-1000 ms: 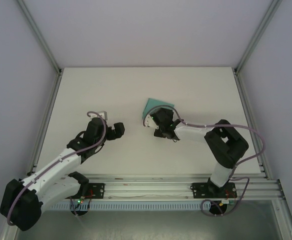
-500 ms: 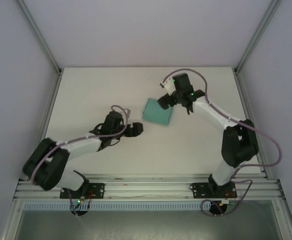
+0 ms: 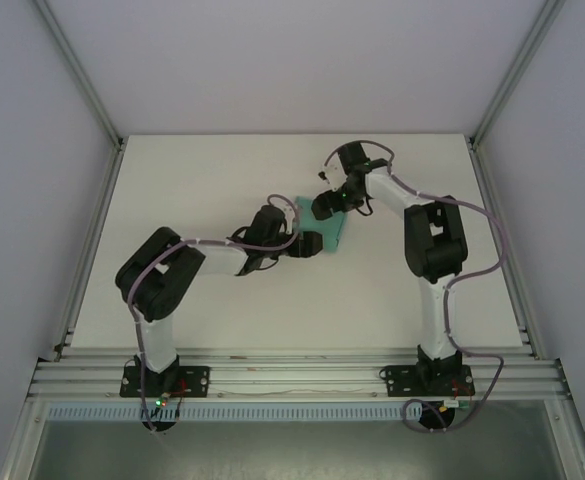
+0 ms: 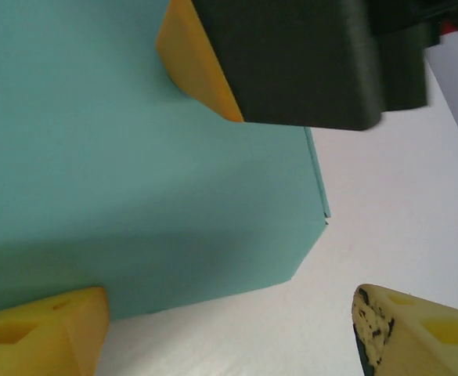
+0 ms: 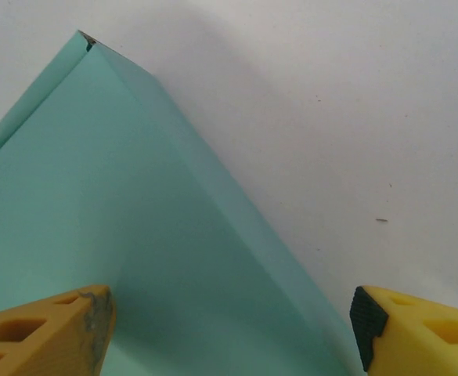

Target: Assemble paper box

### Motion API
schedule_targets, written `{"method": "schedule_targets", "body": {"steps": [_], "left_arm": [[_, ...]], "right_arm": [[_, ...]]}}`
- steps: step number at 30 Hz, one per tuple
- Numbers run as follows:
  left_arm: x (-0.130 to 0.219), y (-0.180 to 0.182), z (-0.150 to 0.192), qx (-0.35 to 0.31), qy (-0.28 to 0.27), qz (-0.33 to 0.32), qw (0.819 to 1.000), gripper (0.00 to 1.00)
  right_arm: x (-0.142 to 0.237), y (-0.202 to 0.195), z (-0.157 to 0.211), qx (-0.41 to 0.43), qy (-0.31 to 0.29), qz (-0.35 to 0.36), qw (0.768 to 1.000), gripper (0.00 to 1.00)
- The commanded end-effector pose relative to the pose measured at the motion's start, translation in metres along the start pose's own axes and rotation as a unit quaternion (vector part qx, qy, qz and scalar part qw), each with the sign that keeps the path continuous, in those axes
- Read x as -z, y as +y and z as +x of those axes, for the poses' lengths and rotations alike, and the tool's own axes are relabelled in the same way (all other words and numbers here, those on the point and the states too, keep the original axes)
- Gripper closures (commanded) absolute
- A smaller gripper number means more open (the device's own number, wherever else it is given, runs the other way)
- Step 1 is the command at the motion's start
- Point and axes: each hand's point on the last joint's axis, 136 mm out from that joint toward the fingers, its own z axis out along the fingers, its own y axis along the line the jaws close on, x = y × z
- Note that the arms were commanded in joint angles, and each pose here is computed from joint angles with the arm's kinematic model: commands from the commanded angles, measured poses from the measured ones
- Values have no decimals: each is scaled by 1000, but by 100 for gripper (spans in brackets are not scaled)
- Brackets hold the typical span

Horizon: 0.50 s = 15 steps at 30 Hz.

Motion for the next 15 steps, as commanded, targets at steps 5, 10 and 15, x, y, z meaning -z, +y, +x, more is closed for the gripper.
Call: {"method": "schedule_targets", "body": {"steps": [5, 10, 15], "left_arm": [[-28, 0, -6, -5, 7, 6, 1000, 21], [-40, 5, -19, 59, -29, -1, 998, 22], [-50, 14, -17, 209, -70, -15, 975, 36]], "right_arm": [[-16, 26, 48, -36, 116, -92, 988, 32], [-24, 42, 76, -69, 178, -144, 971, 37], [-31, 52, 88, -89, 209, -163, 960, 46]]}}
